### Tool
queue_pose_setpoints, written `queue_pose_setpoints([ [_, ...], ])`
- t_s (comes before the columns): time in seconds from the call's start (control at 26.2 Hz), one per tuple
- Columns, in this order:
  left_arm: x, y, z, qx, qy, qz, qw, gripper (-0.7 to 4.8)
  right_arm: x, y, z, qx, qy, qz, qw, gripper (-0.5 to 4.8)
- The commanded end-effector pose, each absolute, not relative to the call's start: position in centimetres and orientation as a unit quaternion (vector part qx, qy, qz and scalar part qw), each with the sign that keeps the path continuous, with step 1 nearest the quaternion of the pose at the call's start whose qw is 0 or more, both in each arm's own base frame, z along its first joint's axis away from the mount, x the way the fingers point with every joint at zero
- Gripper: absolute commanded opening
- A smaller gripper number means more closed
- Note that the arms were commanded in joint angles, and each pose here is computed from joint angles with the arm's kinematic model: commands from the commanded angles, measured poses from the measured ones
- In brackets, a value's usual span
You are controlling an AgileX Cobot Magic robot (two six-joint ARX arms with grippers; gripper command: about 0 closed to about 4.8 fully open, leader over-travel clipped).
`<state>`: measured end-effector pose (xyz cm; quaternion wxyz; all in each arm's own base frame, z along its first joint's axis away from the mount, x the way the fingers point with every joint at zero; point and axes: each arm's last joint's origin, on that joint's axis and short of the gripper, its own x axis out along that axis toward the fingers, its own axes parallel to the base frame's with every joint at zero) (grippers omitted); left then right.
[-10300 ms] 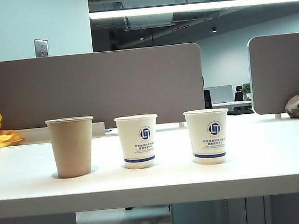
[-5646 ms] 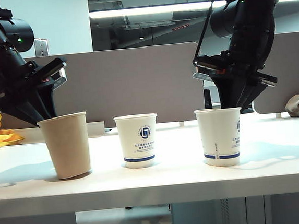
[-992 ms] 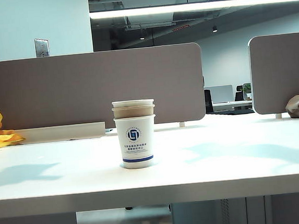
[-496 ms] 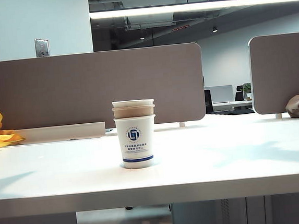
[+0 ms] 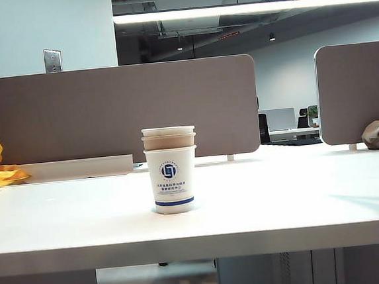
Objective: Pick up all the paper cups on the table one by one and stack them together.
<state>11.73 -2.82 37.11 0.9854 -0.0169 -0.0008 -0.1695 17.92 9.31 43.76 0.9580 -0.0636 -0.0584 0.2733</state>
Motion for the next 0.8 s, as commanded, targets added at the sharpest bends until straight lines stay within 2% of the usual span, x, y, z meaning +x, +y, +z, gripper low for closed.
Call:
queue_pose_setpoints([
  [0.04, 11.1, -2.7, 36.3, -0.015, -0.012, -0.166, 0.986, -0.06, 15.7, 7.9, 42.3, -0.028, -0.098, 0.226, 0.969, -0.02],
  [0.19, 11.0, -2.6, 34.6, -0.015, 0.004, -0.164, 0.986, -0.06, 13.6, 6.6, 39.6, -0.025, -0.096, 0.189, 0.977, -0.01],
  [0.42, 10.8, -2.6, 32.6, -0.014, 0.020, -0.164, 0.986, -0.06, 11.6, 5.6, 36.6, -0.028, -0.086, 0.187, 0.978, -0.01],
  [0.57, 10.8, -2.6, 30.1, -0.013, 0.047, -0.164, 0.985, -0.06, 10.8, 5.2, 34.1, -0.039, -0.020, 0.193, 0.980, -0.01],
  [0.8, 11.0, -2.6, 28.3, -0.012, 0.068, -0.158, 0.985, -0.06, 10.5, 5.1, 33.2, -0.020, 0.037, 0.194, 0.980, -0.01],
])
